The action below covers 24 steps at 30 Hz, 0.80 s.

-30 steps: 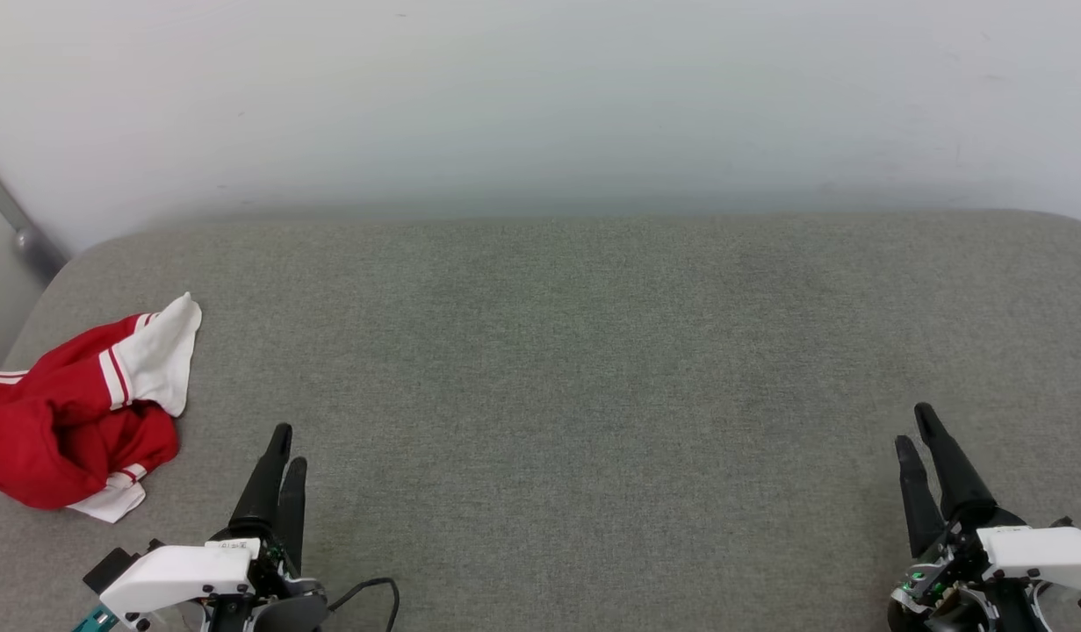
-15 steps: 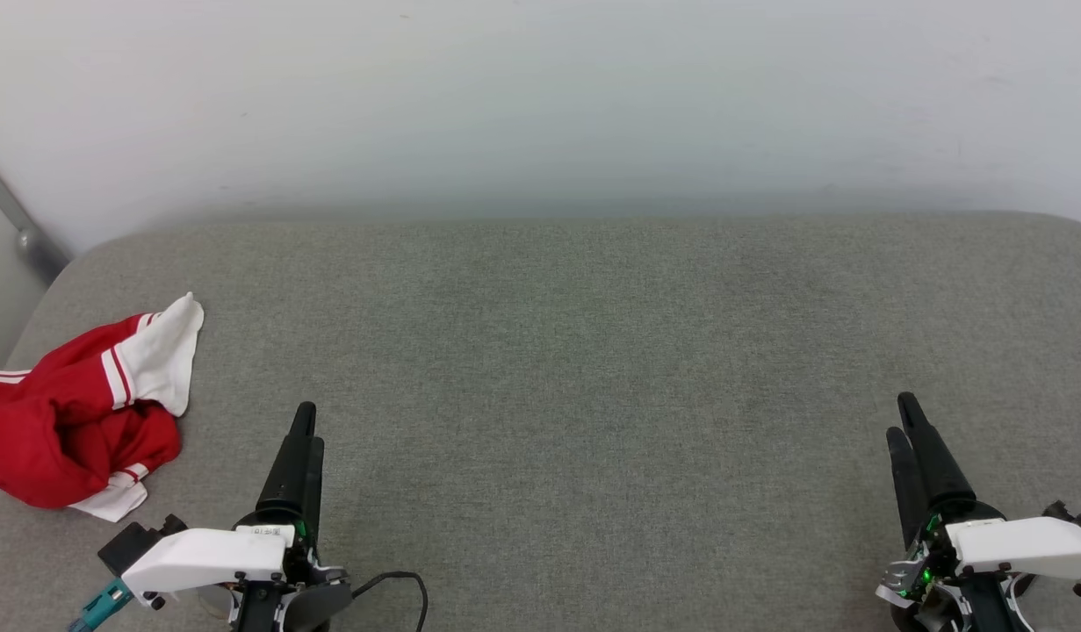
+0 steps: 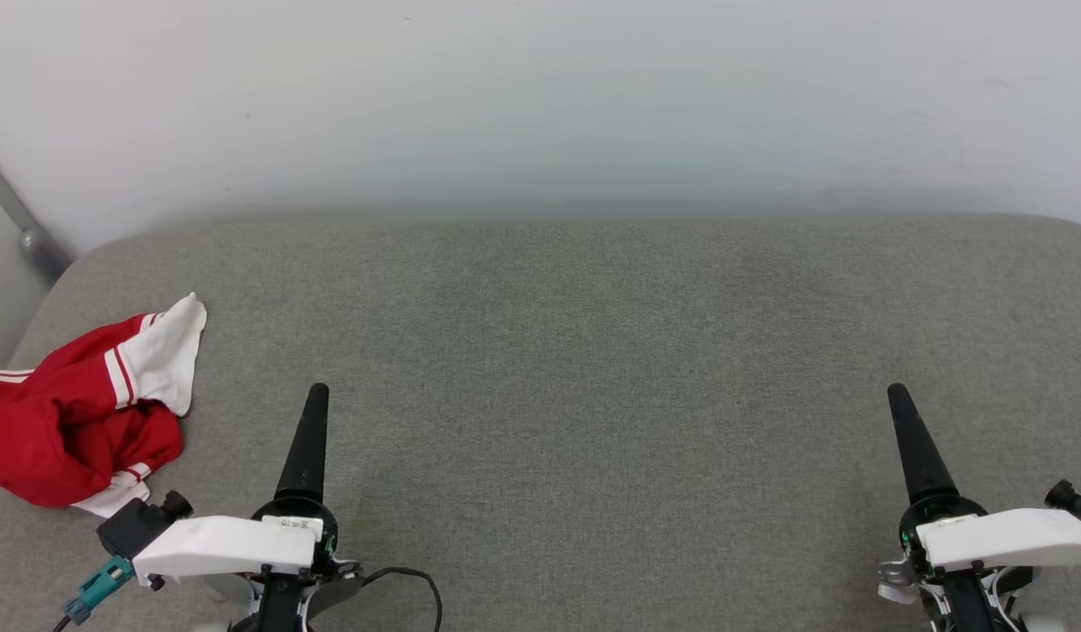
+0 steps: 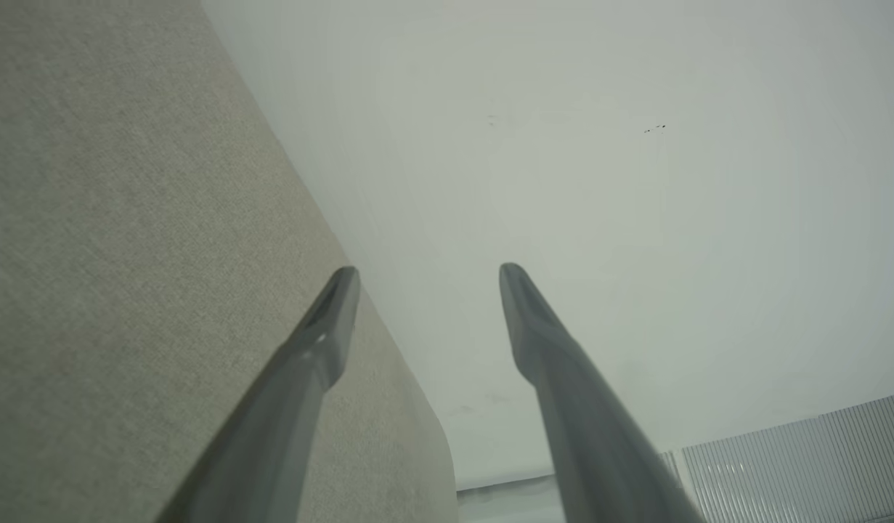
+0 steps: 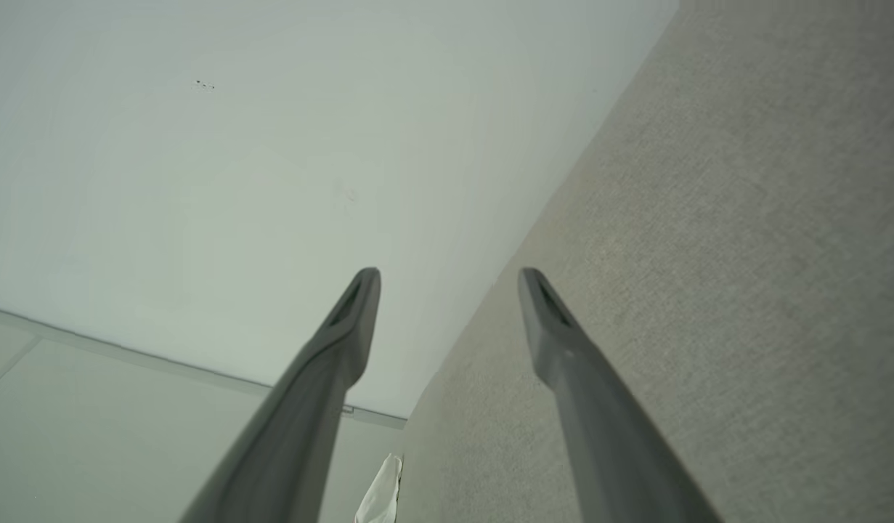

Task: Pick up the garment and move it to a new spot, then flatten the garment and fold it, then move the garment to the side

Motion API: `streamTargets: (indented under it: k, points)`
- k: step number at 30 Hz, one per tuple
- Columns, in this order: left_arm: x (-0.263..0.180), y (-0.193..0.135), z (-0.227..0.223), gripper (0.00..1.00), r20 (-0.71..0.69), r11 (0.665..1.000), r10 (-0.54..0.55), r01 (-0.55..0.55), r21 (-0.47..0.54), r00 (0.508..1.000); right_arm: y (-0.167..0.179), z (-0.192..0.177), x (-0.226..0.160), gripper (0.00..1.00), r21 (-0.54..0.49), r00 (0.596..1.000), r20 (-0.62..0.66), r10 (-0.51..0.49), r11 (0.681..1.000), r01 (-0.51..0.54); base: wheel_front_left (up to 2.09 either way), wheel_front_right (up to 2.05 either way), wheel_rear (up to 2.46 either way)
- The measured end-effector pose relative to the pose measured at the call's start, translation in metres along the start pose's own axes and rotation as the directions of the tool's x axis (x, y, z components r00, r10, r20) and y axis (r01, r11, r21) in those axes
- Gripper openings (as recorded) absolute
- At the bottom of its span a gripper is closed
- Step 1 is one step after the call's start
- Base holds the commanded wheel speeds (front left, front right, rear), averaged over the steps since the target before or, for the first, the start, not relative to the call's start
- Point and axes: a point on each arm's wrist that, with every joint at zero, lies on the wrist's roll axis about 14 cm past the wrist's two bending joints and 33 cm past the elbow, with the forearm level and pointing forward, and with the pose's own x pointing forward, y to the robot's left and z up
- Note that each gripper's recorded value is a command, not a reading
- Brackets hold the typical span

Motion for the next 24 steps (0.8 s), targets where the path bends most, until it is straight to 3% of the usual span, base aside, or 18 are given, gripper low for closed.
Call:
streamTargets:
  k: [11,17,21,24]
  points:
    - [0.000,-0.005,-0.006,1.00,-0.011,0.983,-0.021,0.022,0.182,1.000,0.003,-0.001,-0.001,1.00,-0.195,1.000,0.000,0.014,0.981,-0.013,0.00,0.00,0.00]
    - [-0.001,-0.004,-0.012,1.00,-0.034,0.934,-0.022,0.033,0.355,0.999,0.007,-0.002,0.000,1.00,-0.384,0.999,-0.012,0.030,0.923,-0.033,0.00,0.00,0.00]
    - [-0.001,-0.003,-0.015,1.00,-0.045,0.904,-0.023,0.040,0.426,0.999,0.009,-0.002,0.000,1.00,-0.454,0.999,-0.016,0.038,0.890,-0.041,0.00,0.00,0.00]
    - [-0.002,-0.002,-0.017,1.00,-0.053,0.858,-0.024,0.048,0.512,0.998,0.012,-0.003,0.001,1.00,-0.539,0.998,-0.025,0.049,0.840,-0.055,0.00,0.00,0.00]
